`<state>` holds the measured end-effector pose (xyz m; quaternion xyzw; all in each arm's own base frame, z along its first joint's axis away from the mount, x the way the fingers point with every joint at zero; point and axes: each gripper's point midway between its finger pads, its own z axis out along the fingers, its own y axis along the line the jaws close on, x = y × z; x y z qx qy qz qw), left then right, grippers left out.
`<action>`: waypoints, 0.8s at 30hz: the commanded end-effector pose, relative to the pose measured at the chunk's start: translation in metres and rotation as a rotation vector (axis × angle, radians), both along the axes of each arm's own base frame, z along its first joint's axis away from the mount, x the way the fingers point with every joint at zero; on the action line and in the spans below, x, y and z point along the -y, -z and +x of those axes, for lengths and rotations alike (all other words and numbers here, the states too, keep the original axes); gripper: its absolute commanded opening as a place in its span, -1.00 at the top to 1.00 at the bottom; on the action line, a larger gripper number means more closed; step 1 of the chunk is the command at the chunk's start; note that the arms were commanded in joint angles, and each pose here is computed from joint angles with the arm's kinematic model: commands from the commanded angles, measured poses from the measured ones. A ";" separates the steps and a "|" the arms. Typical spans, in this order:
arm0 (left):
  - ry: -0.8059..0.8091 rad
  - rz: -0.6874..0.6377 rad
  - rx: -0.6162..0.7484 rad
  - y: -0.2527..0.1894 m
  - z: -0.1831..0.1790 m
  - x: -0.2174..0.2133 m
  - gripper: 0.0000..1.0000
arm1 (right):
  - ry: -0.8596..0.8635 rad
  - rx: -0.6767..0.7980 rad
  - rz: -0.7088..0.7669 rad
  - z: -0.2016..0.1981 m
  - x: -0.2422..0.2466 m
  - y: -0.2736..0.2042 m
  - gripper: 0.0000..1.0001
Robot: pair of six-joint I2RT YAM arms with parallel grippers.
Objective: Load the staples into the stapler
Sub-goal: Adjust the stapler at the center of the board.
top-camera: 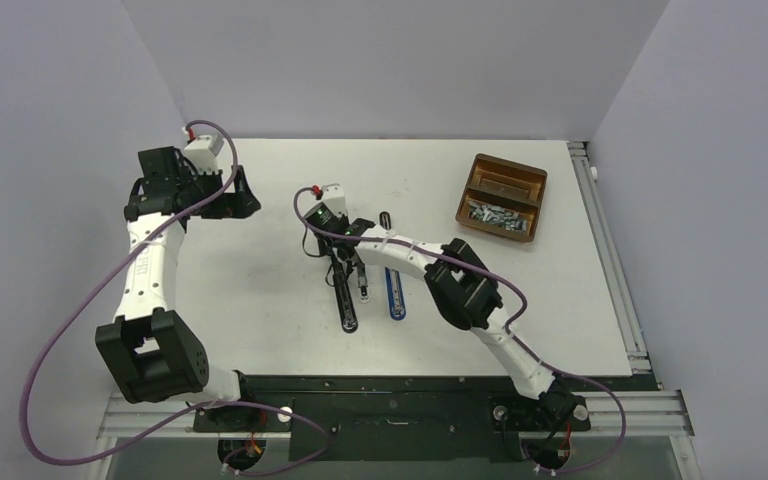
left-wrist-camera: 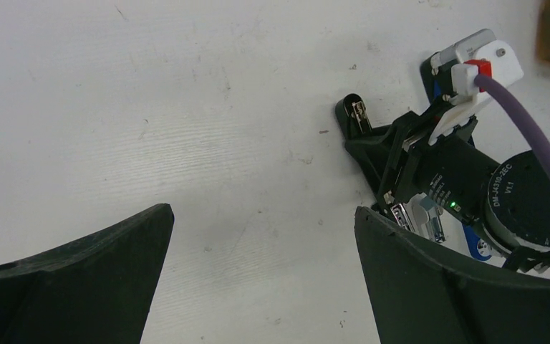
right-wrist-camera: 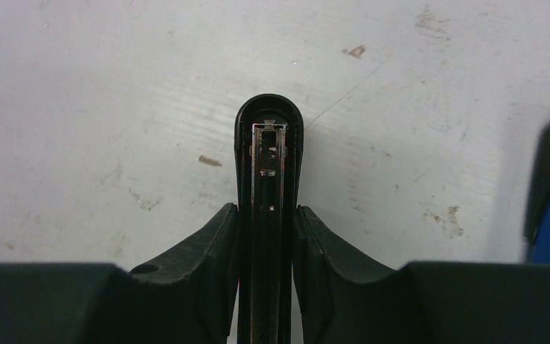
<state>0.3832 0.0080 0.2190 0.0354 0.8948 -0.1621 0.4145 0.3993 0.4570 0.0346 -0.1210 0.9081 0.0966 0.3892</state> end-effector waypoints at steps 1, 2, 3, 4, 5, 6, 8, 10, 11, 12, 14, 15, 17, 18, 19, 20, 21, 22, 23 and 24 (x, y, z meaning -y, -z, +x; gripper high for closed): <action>0.015 0.033 0.073 -0.016 0.003 0.002 -0.92 | 0.118 0.098 0.110 0.026 -0.002 -0.039 0.83; 0.018 0.033 0.073 -0.015 0.002 0.002 -0.92 | 0.129 0.095 0.119 0.027 0.000 -0.039 0.83; 0.020 0.033 0.074 -0.016 0.002 0.003 -0.92 | 0.137 0.092 0.126 0.027 0.000 -0.039 0.83; 0.022 0.033 0.075 -0.016 0.002 0.003 -0.92 | 0.143 0.086 0.136 0.027 0.000 -0.038 0.80; 0.025 0.033 0.075 -0.015 0.002 0.004 -0.92 | 0.143 0.079 0.144 0.026 -0.001 -0.037 0.72; 0.027 0.033 0.076 -0.016 0.002 0.004 -0.92 | 0.146 0.069 0.152 0.025 -0.001 -0.036 0.66; 0.033 0.034 0.077 -0.016 0.001 0.005 -0.92 | 0.145 0.053 0.170 0.025 -0.002 -0.036 0.46; 0.038 0.034 0.078 -0.016 0.001 0.006 -0.92 | 0.142 0.049 0.184 0.025 -0.003 -0.041 0.17; 0.041 0.034 0.078 -0.017 0.001 0.007 -0.93 | 0.144 0.050 0.189 0.026 -0.003 -0.044 0.04; 0.043 0.032 0.077 -0.017 0.000 0.007 -0.92 | 0.144 0.051 0.193 0.026 -0.002 -0.047 -0.07; 0.051 0.030 0.078 -0.018 0.000 0.009 -0.92 | 0.155 0.059 0.210 0.029 0.003 -0.061 -0.20; 0.055 0.032 0.080 -0.019 -0.001 0.009 -0.92 | 0.163 0.061 0.215 0.032 0.008 -0.066 -0.24; 0.064 0.030 0.080 -0.021 -0.001 0.011 -0.92 | 0.191 0.079 0.226 0.039 0.025 -0.083 -0.26; 0.068 0.028 0.079 -0.021 -0.002 0.011 -0.92 | 0.211 0.091 0.230 0.043 0.037 -0.092 -0.27; 0.071 0.025 0.078 -0.022 -0.001 0.012 -0.92 | 0.232 0.106 0.237 0.048 0.051 -0.103 -0.28; 0.073 0.023 0.078 -0.024 -0.002 0.012 -0.92 | 0.257 0.120 0.239 0.054 0.069 -0.111 -0.28; 0.077 0.019 0.077 -0.025 -0.002 0.013 -0.92 | 0.284 0.135 0.242 0.060 0.088 -0.120 -0.28; 0.082 0.016 0.077 -0.026 -0.002 0.014 -0.92 | 0.313 0.148 0.243 0.066 0.107 -0.127 -0.28; 0.084 0.015 0.078 -0.028 -0.002 0.015 -0.92 | 0.346 0.154 0.236 0.072 0.130 -0.131 -0.28; 0.086 0.013 0.079 -0.029 -0.002 0.015 -0.92 | 0.374 0.161 0.230 0.078 0.150 -0.135 -0.28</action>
